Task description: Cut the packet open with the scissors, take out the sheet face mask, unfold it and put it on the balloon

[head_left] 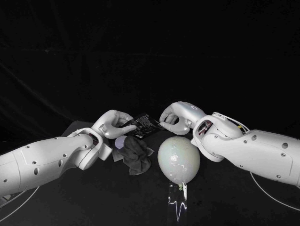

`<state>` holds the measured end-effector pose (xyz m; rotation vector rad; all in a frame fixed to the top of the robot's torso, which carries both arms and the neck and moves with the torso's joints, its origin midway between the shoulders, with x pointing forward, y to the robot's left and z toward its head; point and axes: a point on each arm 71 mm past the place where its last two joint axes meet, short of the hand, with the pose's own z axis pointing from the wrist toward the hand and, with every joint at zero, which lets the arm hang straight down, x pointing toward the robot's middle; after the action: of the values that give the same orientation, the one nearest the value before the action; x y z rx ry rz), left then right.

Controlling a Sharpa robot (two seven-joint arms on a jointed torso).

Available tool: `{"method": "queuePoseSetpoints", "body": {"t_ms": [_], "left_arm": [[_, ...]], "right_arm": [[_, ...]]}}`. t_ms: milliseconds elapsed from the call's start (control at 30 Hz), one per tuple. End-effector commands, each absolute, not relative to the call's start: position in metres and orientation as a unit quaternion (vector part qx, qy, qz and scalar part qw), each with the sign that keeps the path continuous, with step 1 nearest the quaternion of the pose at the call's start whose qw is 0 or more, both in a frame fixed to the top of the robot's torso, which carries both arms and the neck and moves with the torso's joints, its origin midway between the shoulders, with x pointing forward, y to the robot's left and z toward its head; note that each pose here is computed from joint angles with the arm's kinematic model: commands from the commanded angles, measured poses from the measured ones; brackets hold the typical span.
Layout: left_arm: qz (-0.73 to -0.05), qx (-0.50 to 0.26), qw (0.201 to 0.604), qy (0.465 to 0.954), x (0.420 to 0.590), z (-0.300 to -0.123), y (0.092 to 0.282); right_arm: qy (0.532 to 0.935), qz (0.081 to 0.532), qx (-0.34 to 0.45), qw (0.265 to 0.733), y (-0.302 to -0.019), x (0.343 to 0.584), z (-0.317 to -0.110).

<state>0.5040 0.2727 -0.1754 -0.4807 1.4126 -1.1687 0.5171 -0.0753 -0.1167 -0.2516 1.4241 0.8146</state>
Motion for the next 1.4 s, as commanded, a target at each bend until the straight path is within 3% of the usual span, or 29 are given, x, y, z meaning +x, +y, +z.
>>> {"method": "queuePoseSetpoints", "body": {"t_ms": [33, 1400], "left_arm": [[-0.505, -0.206, 0.584, 0.601, 0.504, -0.173, 0.271], [-0.513, -0.215, 0.577, 0.598, 0.501, -0.172, 0.266]], "right_arm": [[0.631, 0.360, -0.119, 0.677, -0.074, 0.516, -0.117], [0.637, 0.379, -0.130, 0.659, -0.063, 0.513, -0.122]]}}
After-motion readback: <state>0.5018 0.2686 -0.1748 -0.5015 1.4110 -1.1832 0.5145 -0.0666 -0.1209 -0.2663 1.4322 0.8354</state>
